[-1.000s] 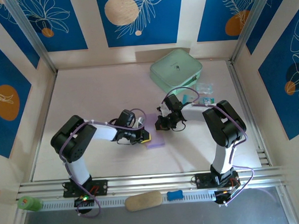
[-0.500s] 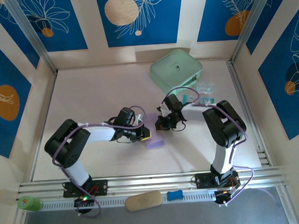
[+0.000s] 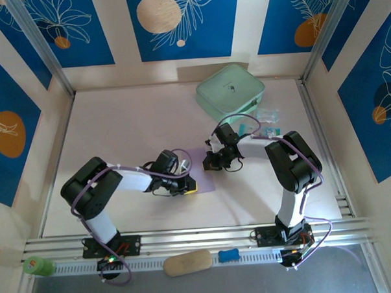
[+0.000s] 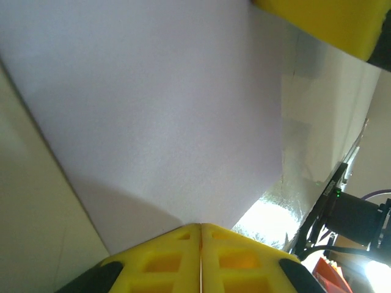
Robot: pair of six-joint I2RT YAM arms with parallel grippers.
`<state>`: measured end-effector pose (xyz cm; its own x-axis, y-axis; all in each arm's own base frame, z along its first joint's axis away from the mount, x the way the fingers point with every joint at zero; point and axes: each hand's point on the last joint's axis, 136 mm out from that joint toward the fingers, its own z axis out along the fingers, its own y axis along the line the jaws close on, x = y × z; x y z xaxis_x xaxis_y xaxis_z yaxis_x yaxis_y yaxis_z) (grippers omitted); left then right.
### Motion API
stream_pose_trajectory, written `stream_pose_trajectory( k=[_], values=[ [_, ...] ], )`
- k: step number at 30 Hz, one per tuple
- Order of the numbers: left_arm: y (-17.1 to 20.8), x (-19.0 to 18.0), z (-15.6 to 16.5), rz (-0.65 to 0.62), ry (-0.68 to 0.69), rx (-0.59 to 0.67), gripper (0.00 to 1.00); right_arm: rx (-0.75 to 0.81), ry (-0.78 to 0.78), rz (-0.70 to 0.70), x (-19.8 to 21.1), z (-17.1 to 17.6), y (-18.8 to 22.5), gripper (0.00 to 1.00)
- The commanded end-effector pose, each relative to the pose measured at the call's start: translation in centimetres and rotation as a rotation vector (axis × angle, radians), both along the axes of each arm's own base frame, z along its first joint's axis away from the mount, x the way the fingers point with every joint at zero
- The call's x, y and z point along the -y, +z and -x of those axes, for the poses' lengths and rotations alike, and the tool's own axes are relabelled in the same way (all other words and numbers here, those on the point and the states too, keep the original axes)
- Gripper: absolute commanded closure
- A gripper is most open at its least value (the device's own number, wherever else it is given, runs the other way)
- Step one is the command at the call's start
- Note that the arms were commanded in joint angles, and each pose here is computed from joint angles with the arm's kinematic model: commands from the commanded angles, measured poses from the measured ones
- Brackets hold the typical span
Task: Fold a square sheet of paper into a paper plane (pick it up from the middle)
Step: First fold the square sheet of paper in half at the center of the table.
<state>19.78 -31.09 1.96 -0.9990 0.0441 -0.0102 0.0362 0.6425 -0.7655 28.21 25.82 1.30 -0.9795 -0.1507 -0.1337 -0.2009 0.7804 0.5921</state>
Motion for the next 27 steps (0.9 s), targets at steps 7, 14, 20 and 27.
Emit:
stream_pose_trajectory(
  k=[7, 14, 20, 27],
  values=[
    [2.4, 0.5, 0.1, 0.015, -0.025, 0.074, 0.89, -0.122, -0.037, 0.219, 4.5, 2.9, -4.9, 0.98],
    [2.6, 0.7, -1.0, 0.003, -0.009, 0.111, 0.85, -0.121, -0.036, 0.216, 4.5, 2.9, -4.8, 0.98],
    [-0.6, -0.3, 0.0, -0.075, -0.011, 0.039, 0.84, -0.123, -0.038, 0.219, 4.5, 3.0, -4.9, 0.98],
    [-2.1, -2.2, 2.8, -0.127, -0.059, -0.015, 0.85, -0.120, -0.040, 0.219, 4.6, 3.0, -4.9, 0.98]
  ],
)
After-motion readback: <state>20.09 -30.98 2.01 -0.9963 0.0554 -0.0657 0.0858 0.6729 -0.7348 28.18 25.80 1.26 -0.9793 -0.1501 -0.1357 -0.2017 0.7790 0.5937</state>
